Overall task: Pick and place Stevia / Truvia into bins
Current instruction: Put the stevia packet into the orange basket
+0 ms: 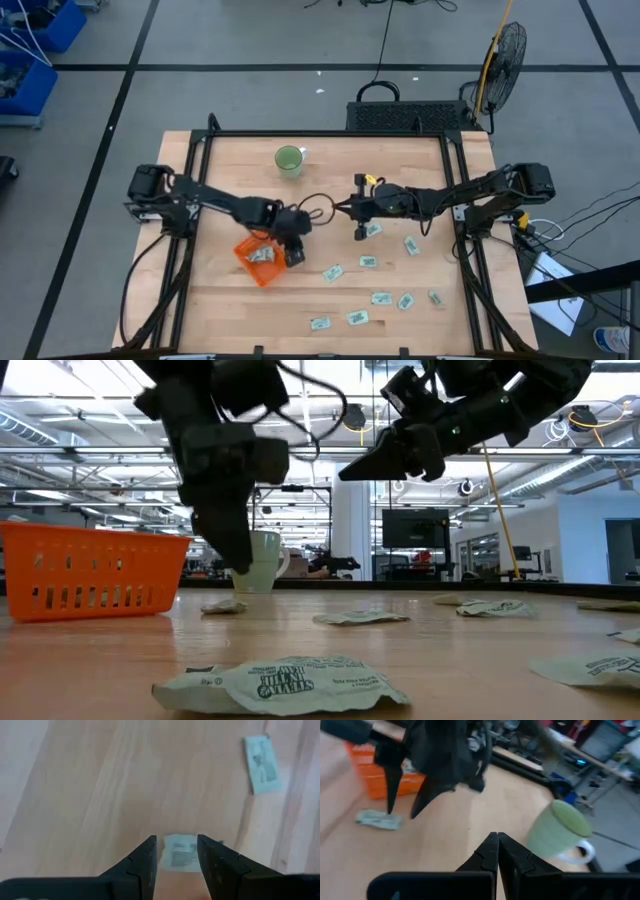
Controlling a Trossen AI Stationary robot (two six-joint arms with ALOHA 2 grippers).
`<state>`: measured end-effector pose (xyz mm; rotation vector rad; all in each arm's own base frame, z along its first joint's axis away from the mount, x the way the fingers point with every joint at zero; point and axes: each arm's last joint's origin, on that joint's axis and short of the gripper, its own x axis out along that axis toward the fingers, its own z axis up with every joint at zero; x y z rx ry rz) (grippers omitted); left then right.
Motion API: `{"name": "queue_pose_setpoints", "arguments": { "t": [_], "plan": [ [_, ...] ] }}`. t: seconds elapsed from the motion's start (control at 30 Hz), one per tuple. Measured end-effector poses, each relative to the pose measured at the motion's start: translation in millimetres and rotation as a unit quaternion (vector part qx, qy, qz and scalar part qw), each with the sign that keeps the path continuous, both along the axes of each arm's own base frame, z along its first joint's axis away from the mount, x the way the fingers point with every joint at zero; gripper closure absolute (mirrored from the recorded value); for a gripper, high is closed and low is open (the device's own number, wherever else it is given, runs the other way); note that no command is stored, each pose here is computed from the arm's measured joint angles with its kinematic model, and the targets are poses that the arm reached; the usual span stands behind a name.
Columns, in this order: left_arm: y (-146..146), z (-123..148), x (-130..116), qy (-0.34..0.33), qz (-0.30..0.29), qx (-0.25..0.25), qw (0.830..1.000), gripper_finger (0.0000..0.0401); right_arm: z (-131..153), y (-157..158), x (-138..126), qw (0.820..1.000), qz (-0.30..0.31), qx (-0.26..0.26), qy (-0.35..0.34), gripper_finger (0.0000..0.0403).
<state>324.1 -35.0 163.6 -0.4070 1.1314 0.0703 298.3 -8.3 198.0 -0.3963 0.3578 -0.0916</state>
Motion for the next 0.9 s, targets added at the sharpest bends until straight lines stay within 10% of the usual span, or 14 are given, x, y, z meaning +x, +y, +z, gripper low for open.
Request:
{"name": "queue_pose_setpoints", "arguments": {
  "t": [0.7,0.9],
  "plan": [
    [-1,-33,2,0.061,-0.076,0.032,0.995,0.0259,-6,-7,-3,0.998,-0.041,-0.012,0.036,0.0403],
    [-2,-30,0,0.058,-0.102,0.048,0.992,0.0336,-10,-7,-5,0.997,-0.045,-0.001,0.058,0.0403]
  ]
}}
